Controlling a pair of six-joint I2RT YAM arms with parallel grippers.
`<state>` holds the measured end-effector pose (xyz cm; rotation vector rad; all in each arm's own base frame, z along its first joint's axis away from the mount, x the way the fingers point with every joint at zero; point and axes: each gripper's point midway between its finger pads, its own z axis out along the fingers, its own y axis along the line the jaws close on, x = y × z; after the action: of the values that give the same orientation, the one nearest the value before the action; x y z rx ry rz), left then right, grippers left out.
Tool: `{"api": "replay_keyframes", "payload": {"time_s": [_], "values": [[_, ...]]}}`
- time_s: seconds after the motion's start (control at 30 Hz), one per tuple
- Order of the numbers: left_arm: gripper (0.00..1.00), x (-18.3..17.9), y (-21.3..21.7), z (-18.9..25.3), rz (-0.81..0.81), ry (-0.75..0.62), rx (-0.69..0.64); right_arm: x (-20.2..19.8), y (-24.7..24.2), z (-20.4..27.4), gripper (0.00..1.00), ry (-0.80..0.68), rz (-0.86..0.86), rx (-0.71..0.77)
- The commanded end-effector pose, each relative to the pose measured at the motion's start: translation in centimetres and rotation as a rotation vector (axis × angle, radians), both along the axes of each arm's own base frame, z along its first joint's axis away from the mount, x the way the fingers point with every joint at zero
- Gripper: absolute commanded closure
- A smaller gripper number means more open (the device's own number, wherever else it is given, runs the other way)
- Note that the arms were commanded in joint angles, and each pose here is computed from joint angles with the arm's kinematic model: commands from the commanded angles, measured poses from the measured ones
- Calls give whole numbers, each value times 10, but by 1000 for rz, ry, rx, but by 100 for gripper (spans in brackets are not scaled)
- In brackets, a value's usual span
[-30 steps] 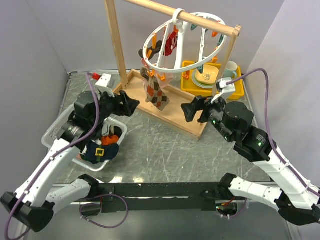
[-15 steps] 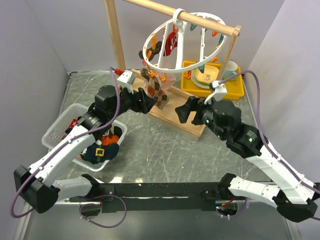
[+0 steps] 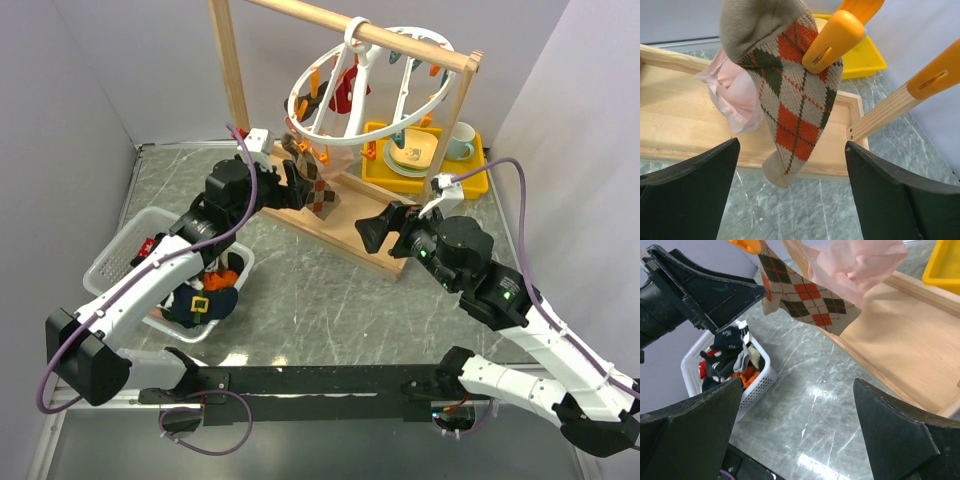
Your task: Remove the socks clipped to the hanger
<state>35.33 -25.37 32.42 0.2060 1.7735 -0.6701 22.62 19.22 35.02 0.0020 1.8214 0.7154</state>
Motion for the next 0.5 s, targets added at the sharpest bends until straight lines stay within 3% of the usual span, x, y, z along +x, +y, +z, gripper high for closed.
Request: {"api": "replay_keyframes", "payload": {"time_s": [0.0, 0.07, 0.17, 0.2, 0.3, 0.47], "values": [[13, 5, -13, 23, -36, -50, -42, 6, -6, 18, 0, -66, -52, 97], [18, 6, -23, 15, -78, -33, -40, 4, -7, 17, 0, -68, -55, 118], [40, 8, -27, 9, -94, -28, -31, 1, -4, 19, 0, -54, -30, 116], [59, 8, -27, 9, -96, -32, -28, 2, -2, 16, 0, -45, -26, 102], [99, 6, -25, 12, -102, -48, -19, 1, -2, 14, 0, -34, -19, 66], [99, -9, -20, 30, -104, -99, -16, 4, -5, 14, 0, -66, -17, -2]]}}
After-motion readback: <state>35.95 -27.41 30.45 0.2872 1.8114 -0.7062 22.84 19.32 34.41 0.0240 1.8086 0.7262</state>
